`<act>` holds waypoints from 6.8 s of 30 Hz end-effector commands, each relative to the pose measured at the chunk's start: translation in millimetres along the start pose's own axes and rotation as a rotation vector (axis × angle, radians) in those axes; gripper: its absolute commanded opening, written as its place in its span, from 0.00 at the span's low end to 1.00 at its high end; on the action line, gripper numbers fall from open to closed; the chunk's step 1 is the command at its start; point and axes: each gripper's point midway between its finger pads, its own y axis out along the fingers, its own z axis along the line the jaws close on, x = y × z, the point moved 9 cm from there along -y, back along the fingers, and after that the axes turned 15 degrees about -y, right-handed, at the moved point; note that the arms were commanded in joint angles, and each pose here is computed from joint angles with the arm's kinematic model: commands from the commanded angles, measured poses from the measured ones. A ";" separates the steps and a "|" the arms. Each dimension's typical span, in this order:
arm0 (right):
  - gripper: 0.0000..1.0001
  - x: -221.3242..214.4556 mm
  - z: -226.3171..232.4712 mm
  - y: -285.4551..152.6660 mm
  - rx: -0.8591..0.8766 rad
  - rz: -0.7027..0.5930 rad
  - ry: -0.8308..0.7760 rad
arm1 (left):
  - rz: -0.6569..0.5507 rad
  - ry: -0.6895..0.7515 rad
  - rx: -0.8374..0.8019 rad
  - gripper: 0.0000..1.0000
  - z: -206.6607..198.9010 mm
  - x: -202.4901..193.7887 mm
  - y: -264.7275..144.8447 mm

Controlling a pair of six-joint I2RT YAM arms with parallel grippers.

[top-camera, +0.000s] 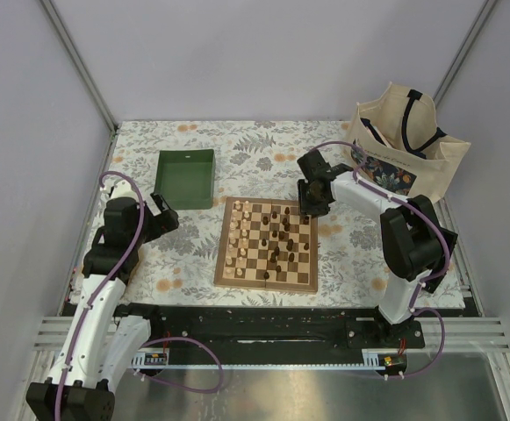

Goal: Set up the chess pieces on the board

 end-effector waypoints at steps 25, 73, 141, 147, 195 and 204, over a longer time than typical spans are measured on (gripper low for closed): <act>0.19 25.0 3.2 -15.9 -0.004 -0.062 -0.018 | -0.026 0.004 -0.037 0.99 -6.4 6.9 -0.4; 0.54 48.9 -2.3 -10.1 -0.025 -0.057 -0.046 | -0.020 0.008 -0.034 0.99 -6.2 6.4 0.8; 0.35 9.1 51.9 -17.6 0.187 -0.002 -0.150 | -0.011 0.012 -0.031 0.99 -7.3 7.1 2.8; 0.21 6.2 48.3 -25.5 0.173 -0.007 -0.153 | -0.014 0.011 -0.032 0.99 -7.1 7.1 2.2; 0.21 6.1 8.3 -8.7 -0.008 0.007 -0.067 | -0.016 0.011 -0.032 0.99 -6.8 7.0 1.8; 0.32 6.2 7.8 -5.8 -0.010 0.016 -0.073 | -0.014 0.013 -0.030 0.99 -6.9 7.1 2.5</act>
